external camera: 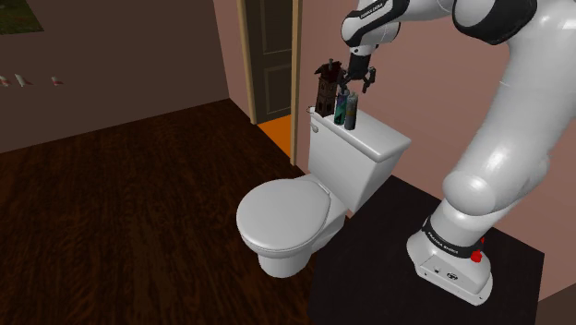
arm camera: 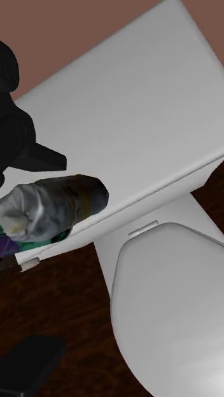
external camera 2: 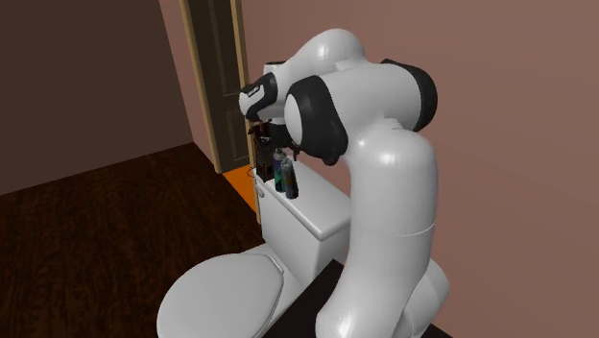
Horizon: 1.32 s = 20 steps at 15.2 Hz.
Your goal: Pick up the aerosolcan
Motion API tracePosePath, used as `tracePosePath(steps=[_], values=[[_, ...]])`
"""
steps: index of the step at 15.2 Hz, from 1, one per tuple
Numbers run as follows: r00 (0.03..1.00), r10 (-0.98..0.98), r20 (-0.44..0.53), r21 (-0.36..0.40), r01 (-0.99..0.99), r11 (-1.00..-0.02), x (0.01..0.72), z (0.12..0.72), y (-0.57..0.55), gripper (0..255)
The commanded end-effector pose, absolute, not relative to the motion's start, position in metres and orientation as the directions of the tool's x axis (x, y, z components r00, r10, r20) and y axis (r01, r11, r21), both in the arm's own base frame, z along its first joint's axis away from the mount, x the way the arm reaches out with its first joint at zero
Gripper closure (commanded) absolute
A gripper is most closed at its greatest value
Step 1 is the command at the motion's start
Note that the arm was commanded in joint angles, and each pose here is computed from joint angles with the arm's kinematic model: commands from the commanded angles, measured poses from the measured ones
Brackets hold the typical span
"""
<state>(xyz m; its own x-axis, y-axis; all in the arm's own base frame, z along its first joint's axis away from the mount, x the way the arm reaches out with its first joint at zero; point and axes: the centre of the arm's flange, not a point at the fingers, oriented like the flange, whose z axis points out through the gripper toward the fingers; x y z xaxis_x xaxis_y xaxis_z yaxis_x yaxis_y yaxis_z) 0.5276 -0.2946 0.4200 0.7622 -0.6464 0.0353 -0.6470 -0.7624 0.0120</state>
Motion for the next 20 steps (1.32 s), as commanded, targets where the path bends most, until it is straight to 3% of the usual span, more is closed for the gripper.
tracePosePath(steps=[1, 12, 13, 20], values=[[0.736, -0.676, 0.043, 0.002, -0.676, -0.737, 0.537, 0.413, -0.32, 0], [0.715, -0.698, 0.048, -0.006, -0.698, -0.716, 0.543, 0.367, -0.339, 0], [0.715, -0.698, 0.048, -0.006, -0.698, -0.716, 0.543, 0.367, -0.339, 255], [0.715, -0.698, 0.048, -0.006, -0.698, -0.716, 0.543, 0.367, -0.339, 255]])
